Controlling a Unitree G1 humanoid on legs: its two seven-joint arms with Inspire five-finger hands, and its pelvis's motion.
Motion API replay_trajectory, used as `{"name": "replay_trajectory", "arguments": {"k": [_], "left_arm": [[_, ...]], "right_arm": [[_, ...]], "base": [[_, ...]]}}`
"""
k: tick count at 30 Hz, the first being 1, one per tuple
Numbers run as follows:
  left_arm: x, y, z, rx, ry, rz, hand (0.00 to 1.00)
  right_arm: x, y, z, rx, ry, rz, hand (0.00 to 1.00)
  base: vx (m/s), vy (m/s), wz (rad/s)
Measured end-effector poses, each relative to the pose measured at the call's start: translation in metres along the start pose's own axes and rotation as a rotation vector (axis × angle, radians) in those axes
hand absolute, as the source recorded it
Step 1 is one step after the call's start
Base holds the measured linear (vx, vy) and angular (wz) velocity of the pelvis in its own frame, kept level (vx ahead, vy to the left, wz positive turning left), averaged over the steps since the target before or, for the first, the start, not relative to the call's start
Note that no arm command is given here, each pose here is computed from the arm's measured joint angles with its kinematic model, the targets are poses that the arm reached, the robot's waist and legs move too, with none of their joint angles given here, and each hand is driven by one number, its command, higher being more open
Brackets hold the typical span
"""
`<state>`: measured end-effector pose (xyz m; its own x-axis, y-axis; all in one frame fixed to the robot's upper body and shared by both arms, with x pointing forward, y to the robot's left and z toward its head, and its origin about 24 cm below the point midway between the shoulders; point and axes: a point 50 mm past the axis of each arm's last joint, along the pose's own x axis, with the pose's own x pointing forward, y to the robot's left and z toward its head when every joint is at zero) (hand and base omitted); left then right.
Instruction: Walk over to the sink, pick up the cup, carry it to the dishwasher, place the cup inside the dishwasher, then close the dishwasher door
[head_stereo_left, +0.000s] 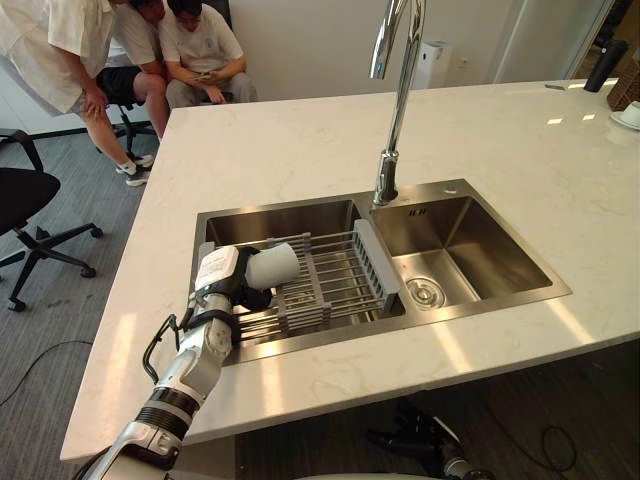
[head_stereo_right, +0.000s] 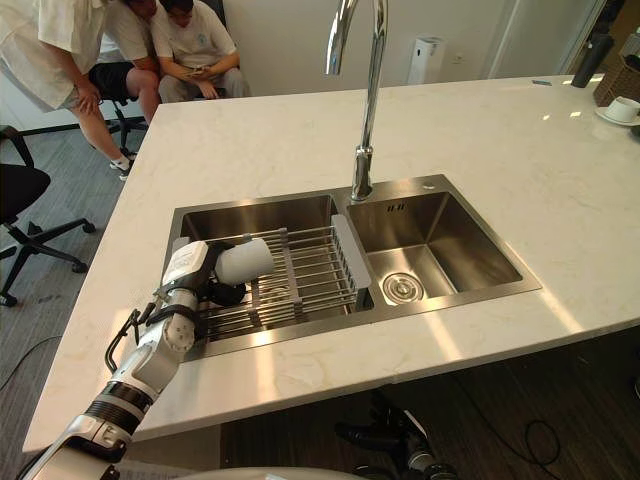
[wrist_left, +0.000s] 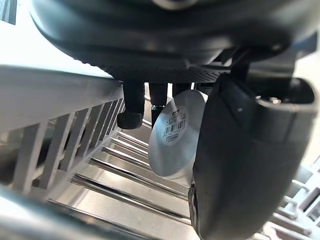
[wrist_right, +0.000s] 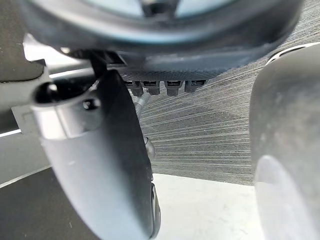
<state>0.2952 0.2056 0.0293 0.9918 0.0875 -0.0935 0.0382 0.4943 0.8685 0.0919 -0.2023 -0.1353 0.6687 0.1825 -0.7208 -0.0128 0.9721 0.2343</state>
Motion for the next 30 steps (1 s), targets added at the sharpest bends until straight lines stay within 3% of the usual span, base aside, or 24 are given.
{"name": "replay_trajectory", "arguments": {"k": [9, 19, 30], "left_arm": [[-0.011, 0.008, 0.007, -0.342, -0.052, 0.024, 0.00], [-0.042, -0.018, 0.025, -0.827, -0.124, -0.123, 0.00], [-0.061, -0.001, 0.034, -1.197, -0.270, -0.060, 0.00]], "right_arm": [[0.000, 0.003, -0.001, 0.009, -0.007, -0.014, 1.00], [0.000, 0.011, -0.005, 0.035, -0.019, -0.028, 1.00], [-0.001, 0.015, -0.010, 0.078, -0.045, -0.059, 1.00]], "base": [[0.00, -0.002, 0.01], [0.00, 0.000, 0.00], [-0.02, -0.008, 0.01]]}}
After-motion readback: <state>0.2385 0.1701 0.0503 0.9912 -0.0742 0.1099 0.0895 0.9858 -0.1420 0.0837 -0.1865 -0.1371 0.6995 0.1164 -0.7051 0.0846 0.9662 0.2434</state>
